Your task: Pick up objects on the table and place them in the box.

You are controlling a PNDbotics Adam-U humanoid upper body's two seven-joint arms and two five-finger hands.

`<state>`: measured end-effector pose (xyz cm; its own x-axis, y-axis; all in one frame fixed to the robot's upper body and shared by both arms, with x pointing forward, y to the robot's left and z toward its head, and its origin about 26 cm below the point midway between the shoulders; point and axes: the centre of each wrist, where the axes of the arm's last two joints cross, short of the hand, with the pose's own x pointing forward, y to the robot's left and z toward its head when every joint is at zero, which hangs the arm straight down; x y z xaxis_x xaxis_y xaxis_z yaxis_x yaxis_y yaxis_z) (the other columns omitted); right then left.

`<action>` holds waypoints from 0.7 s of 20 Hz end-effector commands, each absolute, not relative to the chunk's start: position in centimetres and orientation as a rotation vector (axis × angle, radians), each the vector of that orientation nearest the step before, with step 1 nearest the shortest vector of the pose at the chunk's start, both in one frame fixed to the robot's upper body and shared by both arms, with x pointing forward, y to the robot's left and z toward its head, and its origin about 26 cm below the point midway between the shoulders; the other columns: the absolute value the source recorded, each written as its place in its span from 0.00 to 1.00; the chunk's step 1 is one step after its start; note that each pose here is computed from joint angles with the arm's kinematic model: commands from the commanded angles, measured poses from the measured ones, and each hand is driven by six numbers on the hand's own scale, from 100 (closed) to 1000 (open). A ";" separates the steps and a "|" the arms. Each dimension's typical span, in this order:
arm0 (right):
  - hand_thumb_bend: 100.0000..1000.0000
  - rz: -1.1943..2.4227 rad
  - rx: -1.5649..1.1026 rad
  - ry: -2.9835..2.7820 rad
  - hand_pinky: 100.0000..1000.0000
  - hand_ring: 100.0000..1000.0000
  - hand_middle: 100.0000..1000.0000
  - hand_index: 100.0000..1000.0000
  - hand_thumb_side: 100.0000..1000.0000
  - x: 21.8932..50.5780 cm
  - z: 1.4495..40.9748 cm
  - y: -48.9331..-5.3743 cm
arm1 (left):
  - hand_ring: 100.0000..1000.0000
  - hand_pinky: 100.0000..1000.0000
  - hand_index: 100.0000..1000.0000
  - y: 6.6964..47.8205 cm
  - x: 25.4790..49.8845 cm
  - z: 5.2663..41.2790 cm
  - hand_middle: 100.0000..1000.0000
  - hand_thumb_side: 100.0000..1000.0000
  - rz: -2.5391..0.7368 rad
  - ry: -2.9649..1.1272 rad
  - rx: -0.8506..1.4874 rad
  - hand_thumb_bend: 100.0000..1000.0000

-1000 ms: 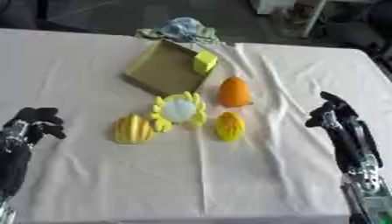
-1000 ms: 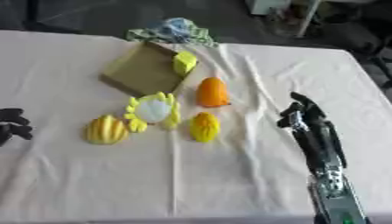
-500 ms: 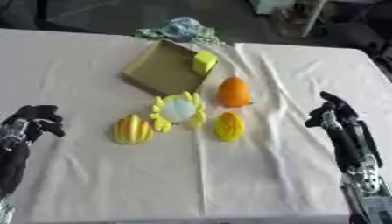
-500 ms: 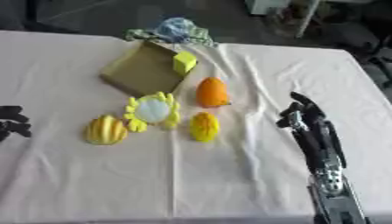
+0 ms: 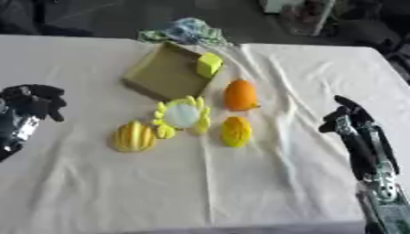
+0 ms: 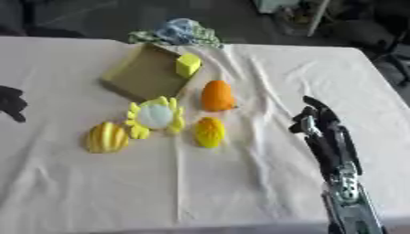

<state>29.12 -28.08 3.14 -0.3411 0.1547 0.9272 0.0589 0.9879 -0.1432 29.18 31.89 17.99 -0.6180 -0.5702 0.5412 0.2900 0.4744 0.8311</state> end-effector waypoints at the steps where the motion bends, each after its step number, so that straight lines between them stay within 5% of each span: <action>1: 0.00 0.141 -0.174 -1.940 0.51 0.45 0.45 0.84 0.54 29.3 4.0 -28.7 | 0.59 0.76 0.81 31.8 29.6 20.7 0.65 0.59 -1.541 -1.739 0.314 0.00; 7: 0.00 0.159 -0.167 -1.934 0.51 0.45 0.45 0.84 0.53 29.3 3.9 -28.7 | 0.66 0.76 0.84 29.8 31.4 22.4 0.71 0.42 -1.943 -1.514 0.401 0.00; 14: 0.00 0.162 -0.165 -1.930 0.51 0.45 0.45 0.83 0.54 29.3 3.7 -28.7 | 0.69 0.74 0.84 28.5 34.0 21.1 0.73 0.35 -2.158 -1.359 0.479 0.04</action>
